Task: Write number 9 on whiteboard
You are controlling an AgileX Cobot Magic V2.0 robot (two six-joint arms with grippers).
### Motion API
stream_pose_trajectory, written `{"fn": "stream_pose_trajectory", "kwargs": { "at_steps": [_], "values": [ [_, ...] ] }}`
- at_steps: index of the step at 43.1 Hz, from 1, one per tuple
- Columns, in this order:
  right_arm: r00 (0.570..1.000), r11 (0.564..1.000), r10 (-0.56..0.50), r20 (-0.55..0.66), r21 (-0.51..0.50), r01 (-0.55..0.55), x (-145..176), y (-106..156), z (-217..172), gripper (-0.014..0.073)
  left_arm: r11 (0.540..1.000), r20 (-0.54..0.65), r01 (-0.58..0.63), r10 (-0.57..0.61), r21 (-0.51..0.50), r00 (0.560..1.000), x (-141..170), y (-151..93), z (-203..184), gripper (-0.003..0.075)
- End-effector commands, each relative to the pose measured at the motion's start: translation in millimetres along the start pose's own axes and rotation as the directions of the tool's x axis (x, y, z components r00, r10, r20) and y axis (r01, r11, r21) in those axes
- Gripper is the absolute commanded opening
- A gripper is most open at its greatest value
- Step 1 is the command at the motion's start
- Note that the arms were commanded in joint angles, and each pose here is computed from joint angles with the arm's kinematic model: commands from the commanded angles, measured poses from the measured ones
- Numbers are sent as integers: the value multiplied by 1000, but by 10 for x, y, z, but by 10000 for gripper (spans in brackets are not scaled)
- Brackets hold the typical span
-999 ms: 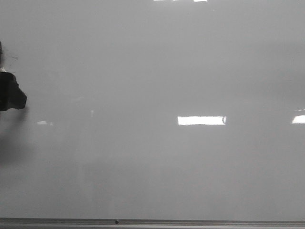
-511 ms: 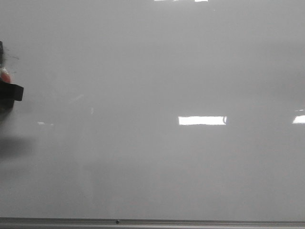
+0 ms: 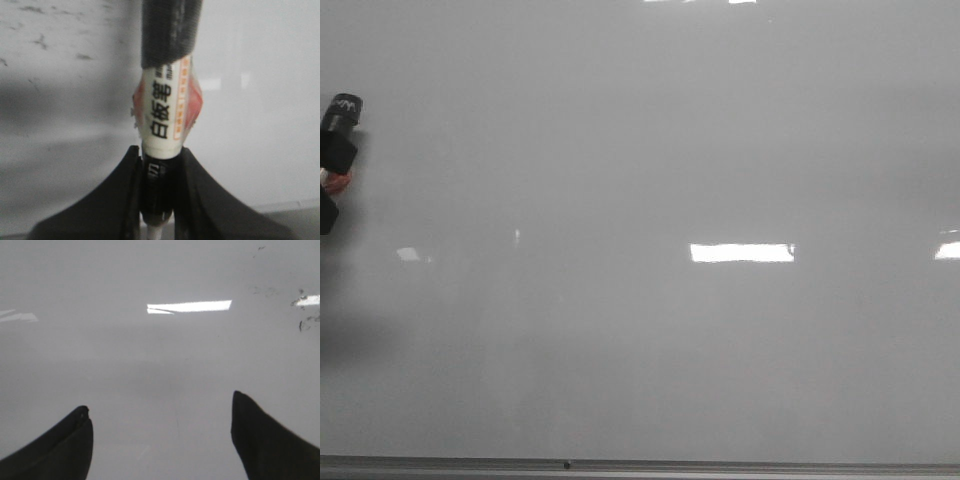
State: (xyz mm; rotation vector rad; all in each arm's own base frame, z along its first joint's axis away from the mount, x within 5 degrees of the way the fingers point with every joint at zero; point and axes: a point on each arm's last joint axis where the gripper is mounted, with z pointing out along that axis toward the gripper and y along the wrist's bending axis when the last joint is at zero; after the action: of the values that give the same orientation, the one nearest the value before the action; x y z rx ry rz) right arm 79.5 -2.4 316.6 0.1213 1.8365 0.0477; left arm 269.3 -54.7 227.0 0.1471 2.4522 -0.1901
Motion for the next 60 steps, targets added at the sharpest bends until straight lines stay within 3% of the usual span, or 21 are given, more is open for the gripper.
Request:
{"fn": "stream_pose_trajectory", "kwargs": {
  "at_steps": [1,5,9,13,15,18,21,23,27,31,34,36,44,54,60],
  "values": [
    [1000,1000,-20,20,-10,20,-240,30,18,591,994,-89,-79,85,69,992,-186,-168,-316,-19],
    [998,997,-54,-36,-49,52,-340,81,70,591,973,-165,-166,192,158,968,-233,-340,-449,-19],
    [989,987,-107,-104,-129,93,-444,176,125,591,922,-194,-250,314,296,929,-244,-551,-572,-19],
    [963,957,-193,-190,-251,142,-501,312,200,591,822,-156,-329,441,465,884,-238,-796,-702,-19],
    [948,931,-231,-220,-333,150,-540,406,209,591,742,-114,-382,521,551,846,-219,-907,-772,-19],
    [923,875,-300,-241,-454,166,-584,544,225,591,592,-24,-441,615,675,788,-169,-1078,-883,-19],
    [901,795,-359,-243,-585,159,-634,704,227,591,412,78,-473,685,778,724,-96,-1222,-1007,-19],
    [889,730,-393,-233,-668,147,-668,815,234,591,352,134,-492,690,796,711,-80,-1302,-1074,-19],
    [881,590,-427,-204,-801,101,-745,997,200,591,280,200,-538,716,795,669,-30,-1389,-1168,-19],
    [879,431,-438,-188,-902,22,-809,1148,177,591,236,237,-559,728,795,643,19,-1457,-1261,-19],
    [891,340,-415,-182,-940,-34,-855,1238,203,591,211,257,-570,734,794,629,47,-1493,-1312,-19],
    [897,304,-400,-186,-951,-61,-874,1287,259,591,195,269,-576,737,794,620,68,-1517,-1345,-19],
    [887,234,-403,-226,-962,-139,-839,1397,486,591,147,308,-595,744,790,593,128,-1579,-1461,-19],
    [849,151,-476,-227,-973,-176,-692,1618,529,591,146,313,-594,738,791,598,127,-1582,-1477,-19],
    [812,157,-530,-243,-970,-188,-583,1728,558,570,145,314,-591,734,794,602,126,-1586,-1481,-19]
  ]
}}
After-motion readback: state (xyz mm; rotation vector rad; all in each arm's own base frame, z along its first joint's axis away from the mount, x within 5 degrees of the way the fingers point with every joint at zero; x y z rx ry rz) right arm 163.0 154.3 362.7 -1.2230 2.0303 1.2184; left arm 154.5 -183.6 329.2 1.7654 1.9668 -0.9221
